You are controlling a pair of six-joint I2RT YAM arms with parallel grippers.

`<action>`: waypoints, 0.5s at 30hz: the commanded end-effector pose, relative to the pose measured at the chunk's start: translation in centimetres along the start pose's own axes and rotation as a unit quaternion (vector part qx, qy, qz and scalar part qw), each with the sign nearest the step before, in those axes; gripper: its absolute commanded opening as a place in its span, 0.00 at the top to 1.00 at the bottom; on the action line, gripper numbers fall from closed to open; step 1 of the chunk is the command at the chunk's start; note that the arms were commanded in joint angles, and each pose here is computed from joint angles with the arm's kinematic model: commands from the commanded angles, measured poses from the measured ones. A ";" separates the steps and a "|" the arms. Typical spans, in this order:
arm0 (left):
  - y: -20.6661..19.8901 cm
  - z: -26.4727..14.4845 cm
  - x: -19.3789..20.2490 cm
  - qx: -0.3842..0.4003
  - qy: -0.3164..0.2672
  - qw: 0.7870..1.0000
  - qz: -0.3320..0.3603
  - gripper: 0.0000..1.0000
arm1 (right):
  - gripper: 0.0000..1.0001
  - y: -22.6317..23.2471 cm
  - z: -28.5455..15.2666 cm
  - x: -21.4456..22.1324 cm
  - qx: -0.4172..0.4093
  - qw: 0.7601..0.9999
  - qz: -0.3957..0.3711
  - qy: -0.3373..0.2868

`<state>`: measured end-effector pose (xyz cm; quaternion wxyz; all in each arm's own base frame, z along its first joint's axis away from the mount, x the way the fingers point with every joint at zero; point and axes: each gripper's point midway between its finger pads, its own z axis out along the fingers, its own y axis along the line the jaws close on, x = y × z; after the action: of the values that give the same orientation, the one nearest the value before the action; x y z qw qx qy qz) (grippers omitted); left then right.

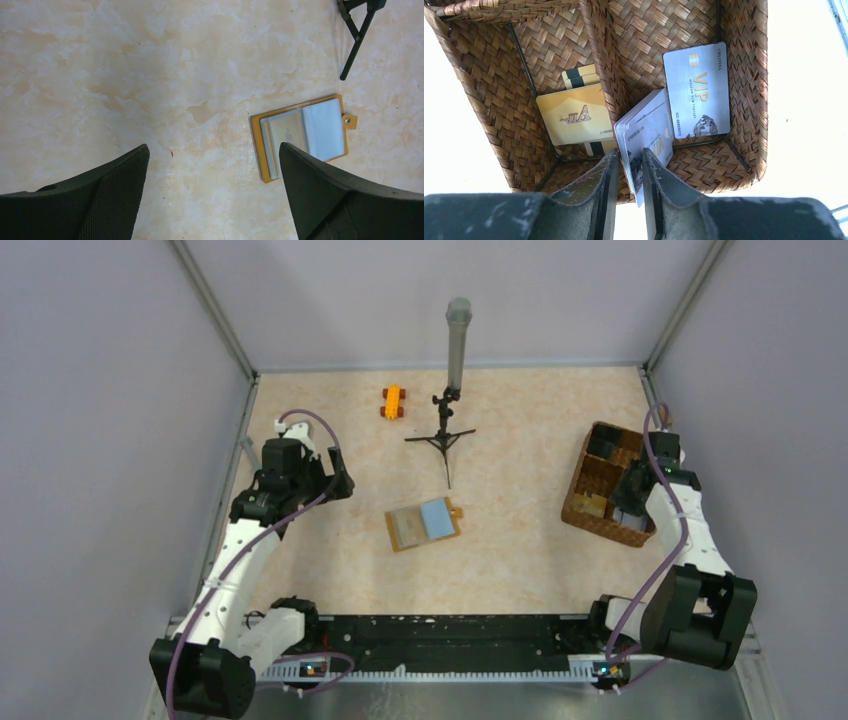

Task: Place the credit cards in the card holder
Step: Pick up the credit card from the storage box.

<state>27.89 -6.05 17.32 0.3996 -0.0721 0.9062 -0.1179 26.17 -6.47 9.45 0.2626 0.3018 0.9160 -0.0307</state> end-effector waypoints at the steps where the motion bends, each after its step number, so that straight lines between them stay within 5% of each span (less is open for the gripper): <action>1: -0.5 -0.3 -0.8 0.014 -0.022 1.000 0.008 0.01 | 0.79 0.7 -2.1 -2.7 -0.017 0.999 0.007 -0.043; 15: -0.7 -0.3 -0.7 0.018 -0.021 1.000 0.008 0.01 | 1.00 -0.1 -3.1 -3.4 0.004 0.999 -0.001 -0.053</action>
<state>27.82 -6.17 17.13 0.3974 -0.0706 0.9069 -0.1208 26.07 -6.75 10.91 0.2736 0.2977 0.9138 -0.0382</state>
